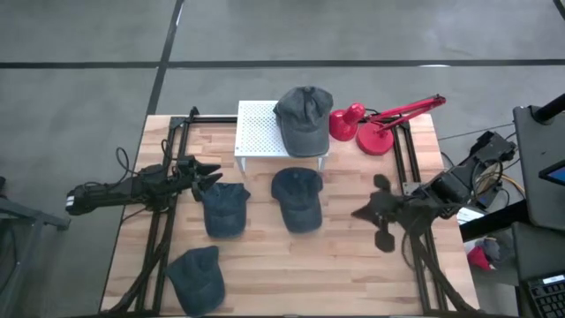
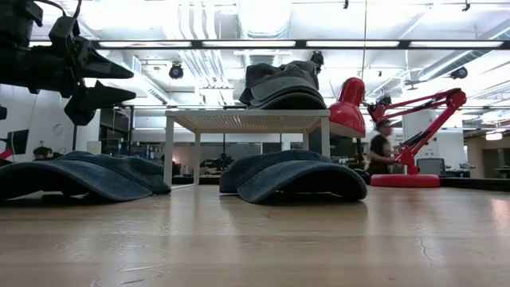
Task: Pick & Place hat
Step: Put the middle blue cap on the shelf
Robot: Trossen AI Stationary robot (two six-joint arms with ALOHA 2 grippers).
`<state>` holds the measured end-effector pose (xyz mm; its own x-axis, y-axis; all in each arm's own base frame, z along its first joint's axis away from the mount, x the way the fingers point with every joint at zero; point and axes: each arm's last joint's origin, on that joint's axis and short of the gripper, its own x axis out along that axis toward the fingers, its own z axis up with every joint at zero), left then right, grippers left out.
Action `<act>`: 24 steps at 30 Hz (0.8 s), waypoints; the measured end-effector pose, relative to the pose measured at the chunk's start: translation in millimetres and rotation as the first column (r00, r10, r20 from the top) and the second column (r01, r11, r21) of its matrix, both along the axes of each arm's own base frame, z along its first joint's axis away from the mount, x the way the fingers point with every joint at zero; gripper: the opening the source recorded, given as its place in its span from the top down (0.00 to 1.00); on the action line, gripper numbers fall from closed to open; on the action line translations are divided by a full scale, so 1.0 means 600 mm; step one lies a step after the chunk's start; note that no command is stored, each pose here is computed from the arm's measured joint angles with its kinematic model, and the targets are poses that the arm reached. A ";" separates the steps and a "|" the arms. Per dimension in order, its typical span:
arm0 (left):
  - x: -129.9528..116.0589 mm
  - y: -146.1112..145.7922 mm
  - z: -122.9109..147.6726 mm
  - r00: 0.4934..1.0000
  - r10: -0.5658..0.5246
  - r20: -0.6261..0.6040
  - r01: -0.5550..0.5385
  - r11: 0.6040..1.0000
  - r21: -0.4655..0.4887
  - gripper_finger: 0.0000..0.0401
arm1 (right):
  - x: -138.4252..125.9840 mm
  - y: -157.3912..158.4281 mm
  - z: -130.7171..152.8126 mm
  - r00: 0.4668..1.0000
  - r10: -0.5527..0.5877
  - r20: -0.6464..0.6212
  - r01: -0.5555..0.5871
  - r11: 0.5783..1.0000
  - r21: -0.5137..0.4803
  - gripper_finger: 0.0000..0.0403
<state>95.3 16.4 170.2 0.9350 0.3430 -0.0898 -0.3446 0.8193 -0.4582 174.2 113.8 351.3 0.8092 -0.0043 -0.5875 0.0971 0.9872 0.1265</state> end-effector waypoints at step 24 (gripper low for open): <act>0.000 0.000 0.000 1.000 0.000 0.000 0.000 1.000 0.000 0.44 | -0.052 -0.118 -0.082 0.955 0.014 0.295 -0.034 0.997 0.064 0.98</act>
